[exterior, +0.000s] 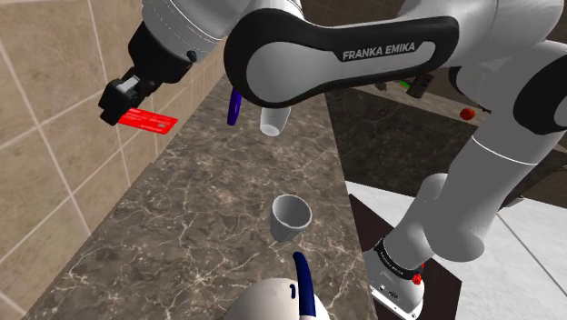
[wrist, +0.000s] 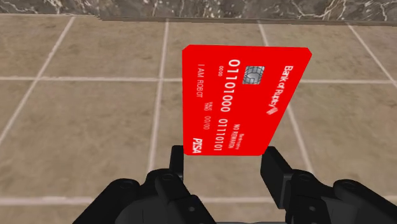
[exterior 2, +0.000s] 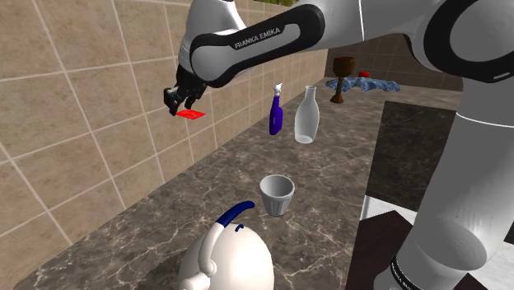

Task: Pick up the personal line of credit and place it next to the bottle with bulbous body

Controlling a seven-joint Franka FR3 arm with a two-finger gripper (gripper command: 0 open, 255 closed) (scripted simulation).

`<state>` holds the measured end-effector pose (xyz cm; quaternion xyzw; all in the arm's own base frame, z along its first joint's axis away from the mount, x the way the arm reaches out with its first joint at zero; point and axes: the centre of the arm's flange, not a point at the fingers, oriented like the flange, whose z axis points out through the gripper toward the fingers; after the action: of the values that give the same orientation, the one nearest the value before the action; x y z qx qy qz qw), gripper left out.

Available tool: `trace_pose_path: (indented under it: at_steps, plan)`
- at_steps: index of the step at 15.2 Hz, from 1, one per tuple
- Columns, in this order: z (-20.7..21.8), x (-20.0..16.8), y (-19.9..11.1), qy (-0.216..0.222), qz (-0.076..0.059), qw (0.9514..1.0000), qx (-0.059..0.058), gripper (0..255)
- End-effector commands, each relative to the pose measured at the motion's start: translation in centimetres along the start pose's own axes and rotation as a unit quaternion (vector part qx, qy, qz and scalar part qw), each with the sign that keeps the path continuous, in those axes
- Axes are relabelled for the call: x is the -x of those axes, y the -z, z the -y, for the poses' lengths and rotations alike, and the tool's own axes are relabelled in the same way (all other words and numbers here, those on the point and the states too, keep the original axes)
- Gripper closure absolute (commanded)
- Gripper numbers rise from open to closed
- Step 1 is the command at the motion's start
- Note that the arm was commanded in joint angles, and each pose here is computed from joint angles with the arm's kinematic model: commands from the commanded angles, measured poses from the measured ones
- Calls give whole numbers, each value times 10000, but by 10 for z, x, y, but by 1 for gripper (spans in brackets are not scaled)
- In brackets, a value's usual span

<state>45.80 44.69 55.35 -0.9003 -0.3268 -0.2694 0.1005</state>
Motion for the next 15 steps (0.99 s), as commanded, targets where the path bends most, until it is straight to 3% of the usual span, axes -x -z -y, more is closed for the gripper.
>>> trace_pose_path:
  at_steps: [1, 15]
  plan:
    - [1, -6, 8, 0, 3, 10000, 0, 255]
    - [2, -45, 68, 0, 3, 10000, 0, 255]
